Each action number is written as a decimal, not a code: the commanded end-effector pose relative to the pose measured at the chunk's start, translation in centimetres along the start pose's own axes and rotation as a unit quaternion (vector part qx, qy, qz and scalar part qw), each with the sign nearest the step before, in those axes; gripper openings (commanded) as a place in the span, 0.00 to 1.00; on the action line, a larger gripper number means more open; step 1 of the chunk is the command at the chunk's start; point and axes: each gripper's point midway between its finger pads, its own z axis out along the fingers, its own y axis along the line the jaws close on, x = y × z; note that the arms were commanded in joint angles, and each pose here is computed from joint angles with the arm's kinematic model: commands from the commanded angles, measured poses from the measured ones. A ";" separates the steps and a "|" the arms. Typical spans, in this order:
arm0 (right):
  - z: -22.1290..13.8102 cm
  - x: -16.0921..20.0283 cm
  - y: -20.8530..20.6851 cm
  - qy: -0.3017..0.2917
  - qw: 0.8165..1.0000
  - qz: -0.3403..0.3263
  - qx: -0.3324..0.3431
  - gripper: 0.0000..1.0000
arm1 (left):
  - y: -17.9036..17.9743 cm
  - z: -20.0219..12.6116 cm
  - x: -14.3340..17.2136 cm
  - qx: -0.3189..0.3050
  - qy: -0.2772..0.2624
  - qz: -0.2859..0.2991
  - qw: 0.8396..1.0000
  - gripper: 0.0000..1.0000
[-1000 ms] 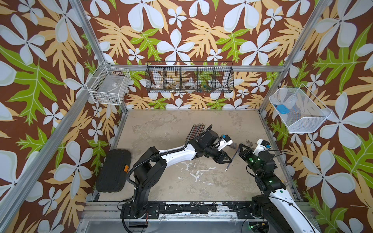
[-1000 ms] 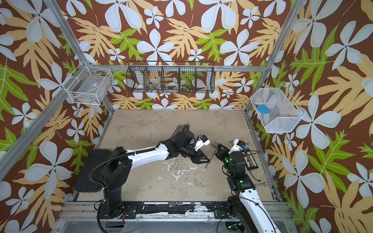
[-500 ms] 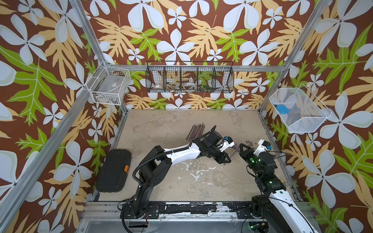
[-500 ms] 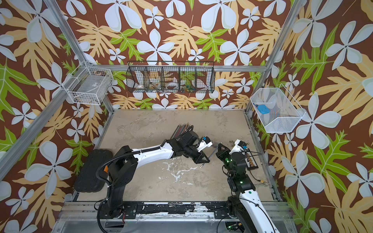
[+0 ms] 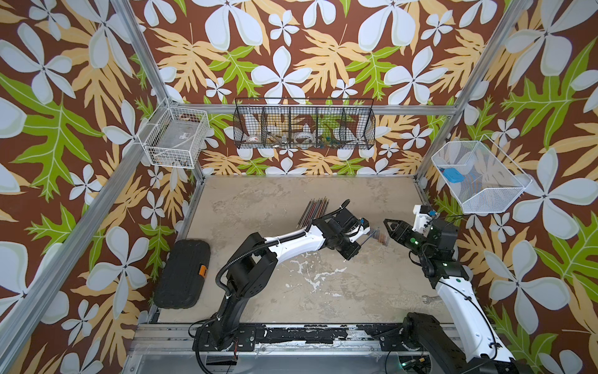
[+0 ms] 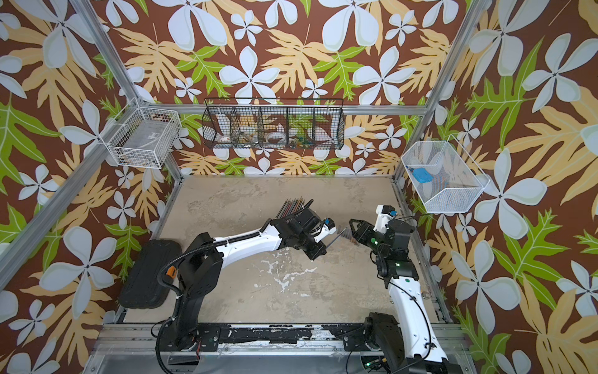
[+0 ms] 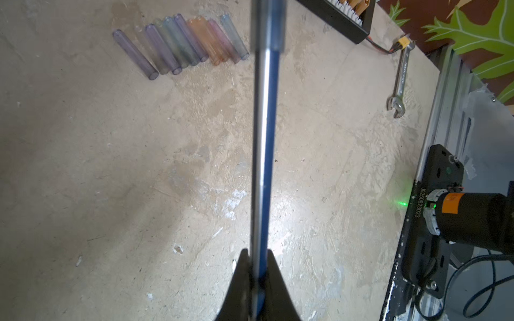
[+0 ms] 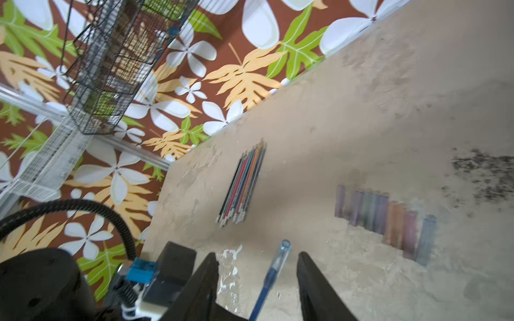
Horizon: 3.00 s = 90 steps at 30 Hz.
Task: Remove the protective cover of the pencils
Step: Pick up the pencil from the center of the board, then remove the protective sleeve from the pencil, then place the protective sleeve at the center of the board, then place the pencil at the center of the board.
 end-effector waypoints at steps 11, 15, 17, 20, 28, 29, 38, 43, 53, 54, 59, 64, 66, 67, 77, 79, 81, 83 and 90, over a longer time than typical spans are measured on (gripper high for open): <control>1.9 3.5 -0.8 0.060 0.996 0.043 -0.052 0.42 | -0.3 -0.6 -0.2 0.000 -0.003 0.013 1.000 0.00; 2.5 4.1 -1.5 0.064 0.995 0.059 -0.054 0.41 | -0.4 -0.8 -0.3 0.002 -0.004 0.012 1.000 0.00; 2.7 4.2 -1.4 0.061 0.994 0.067 -0.063 0.40 | -0.5 -0.9 -0.4 0.004 -0.006 0.012 1.000 0.00; 3.0 3.9 -1.4 0.057 0.994 0.065 -0.069 0.36 | -0.5 -0.7 -0.3 0.006 -0.005 0.011 1.000 0.00; 3.5 2.8 -0.5 0.049 0.991 0.075 -0.100 0.26 | -0.5 -0.7 -0.3 0.007 -0.004 0.010 1.000 0.00; 3.6 2.8 -0.5 0.050 0.991 0.075 -0.100 0.22 | -0.6 -0.7 -0.3 0.007 -0.004 0.010 1.000 0.00; 3.5 1.1 -3.0 0.012 0.996 0.083 -0.039 0.00 | -0.4 -0.9 -0.4 0.002 -0.008 0.008 1.000 0.00; 2.9 -2.2 -5.5 -0.034 0.995 0.093 0.002 0.00 | -0.4 -1.3 -0.7 -0.004 -0.018 0.009 1.000 0.00; 4.1 -5.9 -7.0 -0.058 0.993 0.096 0.024 0.00 | -0.2 -1.6 -0.8 -0.006 -0.023 0.011 1.000 0.00; 4.1 -6.0 -7.1 -0.058 0.994 0.094 0.027 0.00 | 0.0 -1.7 -0.9 -0.007 -0.025 0.008 1.000 0.00; 4.0 -4.1 -10.8 -0.031 0.988 0.087 0.123 0.00 | 5.5 -3.8 -2.2 -0.026 -0.052 -0.043 0.997 0.00; 2.3 0.2 -17.3 0.005 0.953 0.113 0.280 0.00 | 18.0 -8.8 -2.5 -0.056 -0.094 -0.162 0.981 0.00; 2.3 1.1 -17.8 0.012 0.951 0.120 0.285 0.00 | 22.3 -10.2 -1.4 -0.083 -0.098 -0.199 0.972 0.00; 2.2 1.4 -18.0 0.011 0.950 0.122 0.288 0.01 | 23.9 -10.6 -0.7 -0.101 -0.094 -0.212 0.968 0.00; 3.5 4.9 -19.5 0.054 0.948 0.108 0.295 0.02 | 31.7 -9.8 4.6 -0.169 -0.038 -0.278 0.945 0.00; 3.9 5.1 -19.4 0.061 0.950 0.109 0.288 0.03 | 32.0 -9.0 5.3 -0.171 -0.026 -0.281 0.944 0.00; 4.1 5.4 -19.3 0.066 0.951 0.108 0.281 0.04 | 32.0 -8.6 5.5 -0.163 -0.024 -0.282 0.945 0.02; 4.2 5.4 -19.2 0.067 0.953 0.107 0.277 0.07 | 31.8 -8.3 5.5 -0.153 -0.024 -0.285 0.946 0.06; 4.9 6.0 -18.8 0.079 0.958 0.112 0.251 0.19 | 31.3 -8.4 5.0 -0.140 -0.031 -0.282 0.949 0.22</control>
